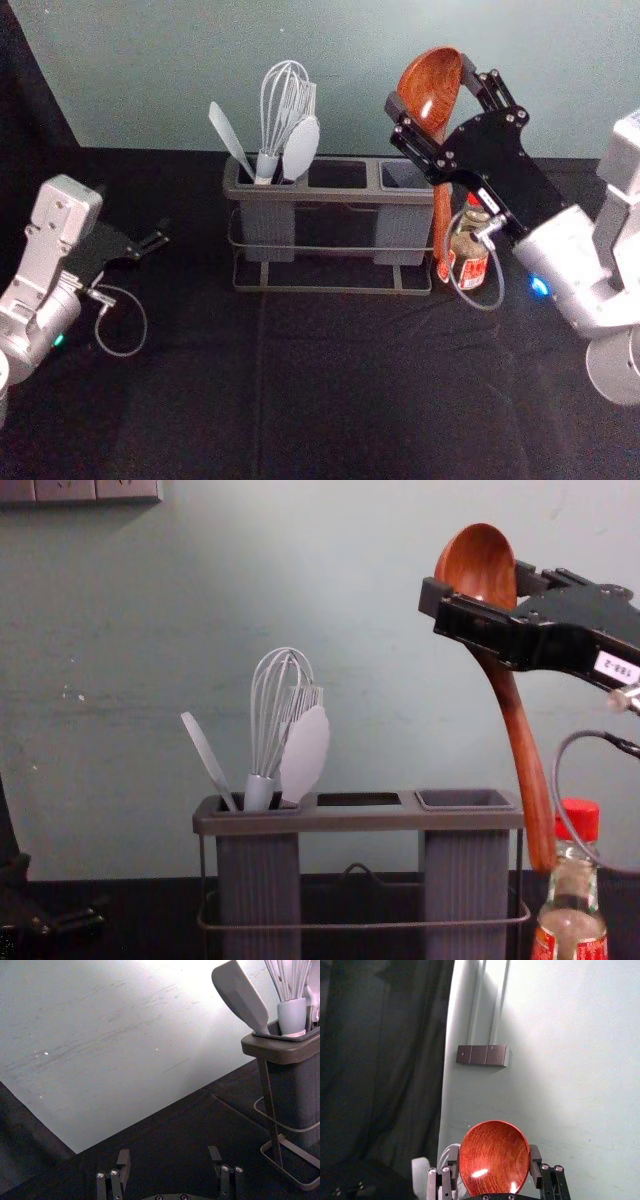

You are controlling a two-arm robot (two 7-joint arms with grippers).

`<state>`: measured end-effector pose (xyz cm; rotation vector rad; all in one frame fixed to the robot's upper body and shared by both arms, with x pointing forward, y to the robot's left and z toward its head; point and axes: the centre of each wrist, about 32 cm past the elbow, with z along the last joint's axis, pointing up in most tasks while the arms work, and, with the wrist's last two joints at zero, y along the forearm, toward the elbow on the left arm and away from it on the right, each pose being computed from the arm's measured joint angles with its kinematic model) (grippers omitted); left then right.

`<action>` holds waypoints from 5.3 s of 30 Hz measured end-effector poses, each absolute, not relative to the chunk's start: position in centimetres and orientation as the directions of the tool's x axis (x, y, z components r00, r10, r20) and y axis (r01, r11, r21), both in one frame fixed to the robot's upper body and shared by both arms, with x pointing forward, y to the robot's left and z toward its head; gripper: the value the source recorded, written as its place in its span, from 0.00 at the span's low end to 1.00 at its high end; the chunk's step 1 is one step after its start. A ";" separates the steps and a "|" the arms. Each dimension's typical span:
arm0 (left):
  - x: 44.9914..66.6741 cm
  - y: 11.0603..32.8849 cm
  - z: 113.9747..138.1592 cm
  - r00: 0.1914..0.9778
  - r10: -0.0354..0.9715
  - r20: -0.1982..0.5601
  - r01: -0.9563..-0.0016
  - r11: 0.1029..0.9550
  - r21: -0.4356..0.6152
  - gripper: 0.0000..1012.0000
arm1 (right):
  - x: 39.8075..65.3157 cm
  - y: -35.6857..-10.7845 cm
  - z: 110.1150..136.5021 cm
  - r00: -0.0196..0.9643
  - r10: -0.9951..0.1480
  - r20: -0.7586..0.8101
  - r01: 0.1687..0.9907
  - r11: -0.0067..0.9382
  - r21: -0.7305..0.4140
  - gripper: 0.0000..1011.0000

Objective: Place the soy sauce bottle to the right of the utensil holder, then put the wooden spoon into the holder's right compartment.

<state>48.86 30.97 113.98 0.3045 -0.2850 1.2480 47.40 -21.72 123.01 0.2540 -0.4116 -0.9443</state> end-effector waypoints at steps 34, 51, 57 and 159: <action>48.9 31.0 114.0 0.292 0.880 0.374 -0.955 0.287 0.070 1.00 | 54.4 -19.8 123.7 0.484 -0.849 0.212 0.711 0.523 0.470 0.83; 48.9 31.0 114.0 0.292 0.880 0.374 -0.955 0.287 0.070 1.00 | 57.1 -19.0 121.3 0.476 -0.854 0.209 0.690 0.510 0.514 0.83; 48.9 31.0 114.0 0.292 0.880 0.374 -0.955 0.287 0.070 1.00 | 57.7 -18.6 119.9 0.462 -0.863 0.205 0.685 0.495 0.534 0.83; 48.9 31.0 114.0 0.292 0.880 0.374 -0.955 0.287 0.070 1.00 | 51.2 -29.3 122.7 0.128 -0.957 0.261 0.828 0.248 0.503 0.99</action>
